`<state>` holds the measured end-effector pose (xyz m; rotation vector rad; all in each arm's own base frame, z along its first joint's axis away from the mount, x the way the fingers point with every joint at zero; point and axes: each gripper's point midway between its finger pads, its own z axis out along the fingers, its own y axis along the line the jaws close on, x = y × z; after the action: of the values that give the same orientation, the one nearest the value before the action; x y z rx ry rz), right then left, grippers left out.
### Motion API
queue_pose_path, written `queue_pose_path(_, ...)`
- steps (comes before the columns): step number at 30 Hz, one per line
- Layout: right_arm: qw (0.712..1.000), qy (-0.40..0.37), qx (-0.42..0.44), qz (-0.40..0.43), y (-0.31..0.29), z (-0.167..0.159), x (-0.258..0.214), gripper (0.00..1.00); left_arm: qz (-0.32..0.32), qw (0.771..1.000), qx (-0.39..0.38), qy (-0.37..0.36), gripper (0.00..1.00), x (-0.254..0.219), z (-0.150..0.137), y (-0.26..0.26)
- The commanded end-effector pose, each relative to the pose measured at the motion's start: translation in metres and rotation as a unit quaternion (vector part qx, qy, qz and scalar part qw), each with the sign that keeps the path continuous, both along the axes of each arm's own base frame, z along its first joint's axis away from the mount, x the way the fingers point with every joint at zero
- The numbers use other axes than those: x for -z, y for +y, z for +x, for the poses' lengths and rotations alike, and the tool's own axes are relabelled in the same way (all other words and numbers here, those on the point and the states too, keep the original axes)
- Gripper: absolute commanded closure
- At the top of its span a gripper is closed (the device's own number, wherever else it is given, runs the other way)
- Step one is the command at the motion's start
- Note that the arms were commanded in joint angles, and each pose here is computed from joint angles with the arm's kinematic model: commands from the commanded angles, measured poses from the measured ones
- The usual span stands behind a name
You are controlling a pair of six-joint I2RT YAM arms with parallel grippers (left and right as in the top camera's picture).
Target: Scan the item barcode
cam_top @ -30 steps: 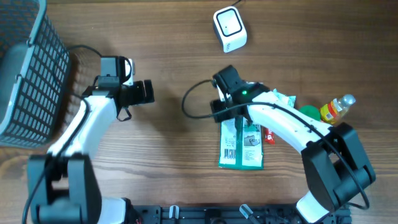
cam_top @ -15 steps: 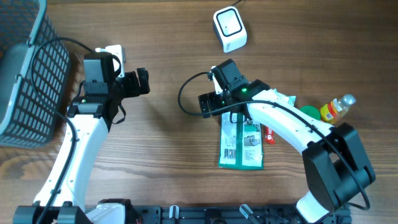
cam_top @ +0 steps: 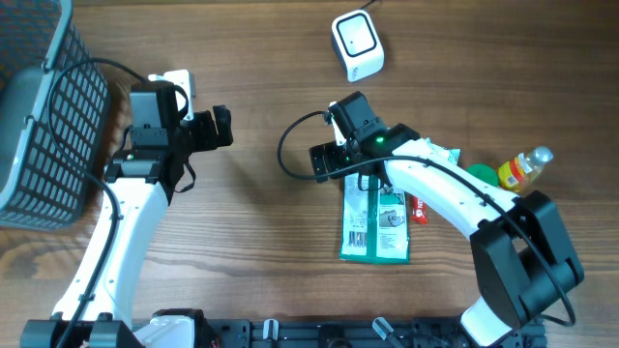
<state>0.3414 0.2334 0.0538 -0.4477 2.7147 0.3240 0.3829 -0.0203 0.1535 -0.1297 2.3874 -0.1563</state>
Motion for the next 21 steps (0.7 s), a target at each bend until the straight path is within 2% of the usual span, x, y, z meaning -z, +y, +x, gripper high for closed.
queue_pose_path(1, 0.996, -0.085, 0.020, 0.003, -0.008, 0.017, -0.054, 0.00, -0.001, 1.000, 0.008, -0.002, 0.00, -0.001, 0.001, -0.003)
queue_pose_path(4, 0.981, -0.190, 0.037, 0.016, -0.022, 0.026, -0.126, 0.00, -0.002, 1.000, 0.009, -0.002, 0.00, -0.001, 0.001, -0.003)
queue_pose_path(7, 0.959, -0.280, 0.008, 0.036, -0.036, 0.011, -0.199, 0.00, -0.002, 1.000, 0.009, -0.002, 0.00, -0.001, 0.001, -0.003)
queue_pose_path(11, 0.931, -0.351, 0.042, 0.087, -0.079, -0.010, -0.266, 0.00, -0.002, 1.000, 0.009, -0.002, 0.00, -0.001, 0.001, -0.003)
queue_pose_path(16, 0.904, -0.403, 0.092, 0.106, -0.141, -0.050, -0.283, 0.00, -0.002, 1.000, 0.009, -0.002, 0.00, -0.001, 0.001, -0.003)
queue_pose_path(21, 0.855, -0.484, 0.154, 0.101, -0.193, -0.100, -0.277, 0.00, -0.002, 1.000, 0.009, -0.002, 0.00, -0.001, 0.001, -0.003)
